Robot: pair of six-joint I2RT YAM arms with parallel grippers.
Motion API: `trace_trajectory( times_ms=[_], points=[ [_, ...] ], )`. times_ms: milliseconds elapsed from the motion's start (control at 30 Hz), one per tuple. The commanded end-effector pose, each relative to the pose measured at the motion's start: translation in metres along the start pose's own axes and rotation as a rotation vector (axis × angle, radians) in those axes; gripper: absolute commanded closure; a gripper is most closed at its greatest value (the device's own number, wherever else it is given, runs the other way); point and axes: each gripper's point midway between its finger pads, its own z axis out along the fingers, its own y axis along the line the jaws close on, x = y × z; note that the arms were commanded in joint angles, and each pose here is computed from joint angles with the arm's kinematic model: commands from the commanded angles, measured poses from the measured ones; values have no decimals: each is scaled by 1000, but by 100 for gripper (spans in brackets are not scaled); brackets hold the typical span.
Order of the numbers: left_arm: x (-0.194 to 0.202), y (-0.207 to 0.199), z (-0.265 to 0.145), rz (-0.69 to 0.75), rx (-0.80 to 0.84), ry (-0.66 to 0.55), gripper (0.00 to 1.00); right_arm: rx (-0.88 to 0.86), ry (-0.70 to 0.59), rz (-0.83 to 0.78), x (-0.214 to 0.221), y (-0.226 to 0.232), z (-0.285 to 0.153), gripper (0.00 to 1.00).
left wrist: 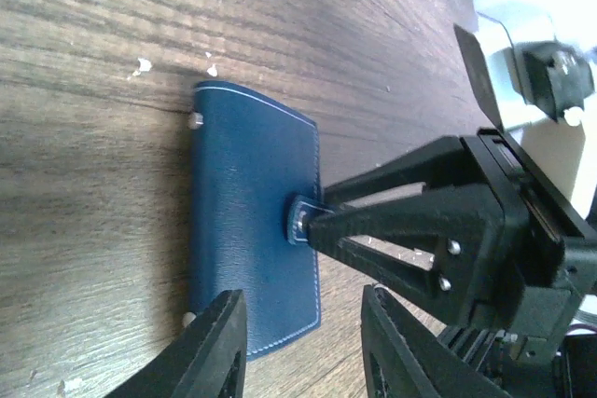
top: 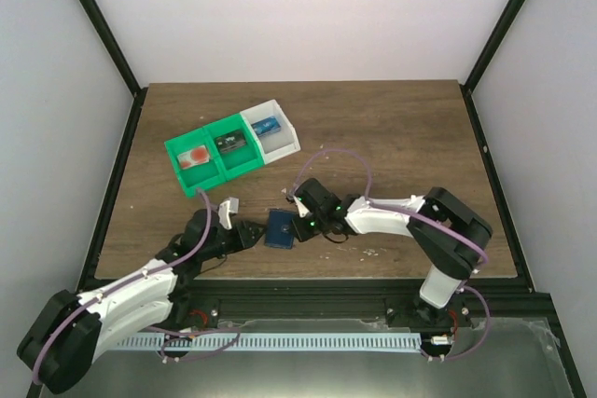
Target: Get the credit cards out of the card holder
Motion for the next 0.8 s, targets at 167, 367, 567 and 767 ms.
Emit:
trace_trajectory(
  times_ms=[167,367,567,767],
  points=[
    [9,-7,7,11,56,56,75,71,59,-66,41,-18,-28,76],
    [17,-11,16,-24,97,112,75,171,-11,-14,23,-30,-44,75],
    [22,-6,27,-59,98,138,72,109,-106,178,-11,-8,-60,70],
    [33,-10,34,-92,134,185,72,80,-105,277,-21,5,-60,69]
  ],
)
